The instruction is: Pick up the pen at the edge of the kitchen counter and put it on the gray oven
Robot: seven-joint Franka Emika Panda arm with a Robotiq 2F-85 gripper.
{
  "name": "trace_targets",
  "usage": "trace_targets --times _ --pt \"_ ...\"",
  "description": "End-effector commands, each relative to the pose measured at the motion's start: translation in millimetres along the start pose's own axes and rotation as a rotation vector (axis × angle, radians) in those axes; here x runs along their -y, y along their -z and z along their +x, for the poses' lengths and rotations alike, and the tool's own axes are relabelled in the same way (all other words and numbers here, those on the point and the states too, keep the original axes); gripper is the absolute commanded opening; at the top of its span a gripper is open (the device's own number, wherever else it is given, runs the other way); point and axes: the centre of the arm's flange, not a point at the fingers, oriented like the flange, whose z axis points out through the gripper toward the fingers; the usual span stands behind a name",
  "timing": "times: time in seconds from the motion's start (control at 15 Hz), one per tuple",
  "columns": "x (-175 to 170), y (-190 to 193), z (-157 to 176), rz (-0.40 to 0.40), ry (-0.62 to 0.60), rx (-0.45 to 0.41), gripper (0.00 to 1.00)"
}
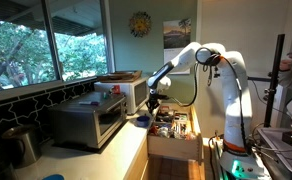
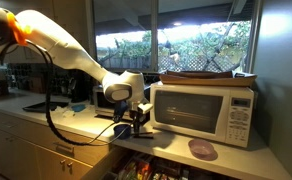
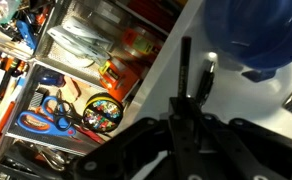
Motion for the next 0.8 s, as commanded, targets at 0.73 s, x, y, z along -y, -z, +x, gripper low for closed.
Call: trace_targets --times 0.73 --pt "57 177 -132 0.162 0.601 -0.134 0.10"
